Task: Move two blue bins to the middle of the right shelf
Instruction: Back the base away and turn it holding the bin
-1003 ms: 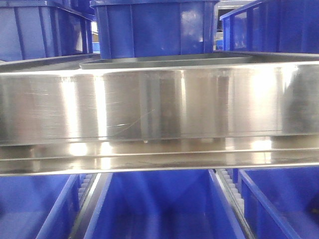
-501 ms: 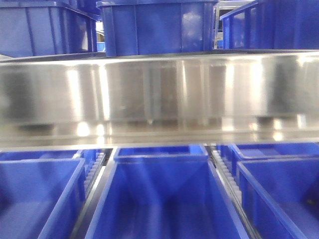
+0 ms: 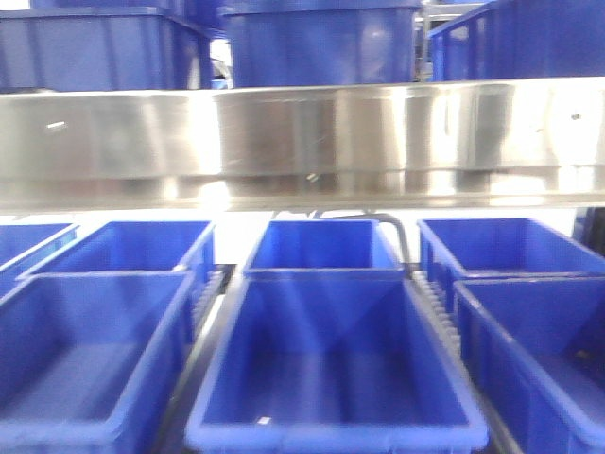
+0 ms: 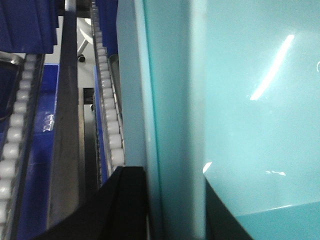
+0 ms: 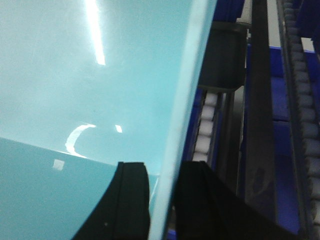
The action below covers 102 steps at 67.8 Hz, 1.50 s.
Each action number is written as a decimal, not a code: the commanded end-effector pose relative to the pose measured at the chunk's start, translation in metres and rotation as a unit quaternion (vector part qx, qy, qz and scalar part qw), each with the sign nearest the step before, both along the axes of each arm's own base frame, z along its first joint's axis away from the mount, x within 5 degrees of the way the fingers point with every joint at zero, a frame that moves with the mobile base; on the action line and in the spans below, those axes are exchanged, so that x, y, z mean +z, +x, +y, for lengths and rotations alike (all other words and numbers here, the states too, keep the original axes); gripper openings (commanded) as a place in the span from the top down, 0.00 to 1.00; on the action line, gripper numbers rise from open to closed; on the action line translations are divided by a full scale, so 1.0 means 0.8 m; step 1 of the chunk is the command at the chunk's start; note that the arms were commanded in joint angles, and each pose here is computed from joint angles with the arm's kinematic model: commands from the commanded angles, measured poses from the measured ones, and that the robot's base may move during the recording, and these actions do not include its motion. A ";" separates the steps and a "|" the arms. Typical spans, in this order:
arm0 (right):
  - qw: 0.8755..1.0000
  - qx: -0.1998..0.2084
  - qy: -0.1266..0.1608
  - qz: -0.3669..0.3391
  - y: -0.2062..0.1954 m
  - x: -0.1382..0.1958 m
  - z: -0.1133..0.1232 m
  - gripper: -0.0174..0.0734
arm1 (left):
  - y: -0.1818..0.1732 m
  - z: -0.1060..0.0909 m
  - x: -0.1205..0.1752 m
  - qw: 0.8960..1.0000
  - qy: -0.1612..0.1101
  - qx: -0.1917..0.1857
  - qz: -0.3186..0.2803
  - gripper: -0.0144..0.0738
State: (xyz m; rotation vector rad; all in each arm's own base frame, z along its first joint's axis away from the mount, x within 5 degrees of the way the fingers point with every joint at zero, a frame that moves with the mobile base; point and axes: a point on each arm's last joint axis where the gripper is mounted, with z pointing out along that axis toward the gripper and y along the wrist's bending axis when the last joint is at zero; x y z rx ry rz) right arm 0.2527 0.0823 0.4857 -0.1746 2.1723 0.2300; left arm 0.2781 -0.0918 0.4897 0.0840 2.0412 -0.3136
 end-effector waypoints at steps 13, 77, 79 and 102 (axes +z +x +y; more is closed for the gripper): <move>0.999 0.024 0.024 -0.032 -0.007 0.015 0.005 0.99 | -0.007 -0.003 0.034 0.994 -0.054 -0.010 -0.094 0.96; 0.999 0.024 0.024 -0.032 -0.007 0.015 0.005 0.99 | -0.007 -0.003 0.034 0.994 -0.054 -0.010 -0.094 0.96; 0.999 0.024 0.024 -0.032 -0.007 0.015 0.005 0.99 | -0.007 -0.003 0.034 0.994 -0.054 -0.010 -0.094 0.96; 0.999 0.024 0.024 -0.032 -0.007 0.015 0.005 0.99 | -0.007 -0.003 0.034 0.994 -0.054 -0.010 -0.094 0.96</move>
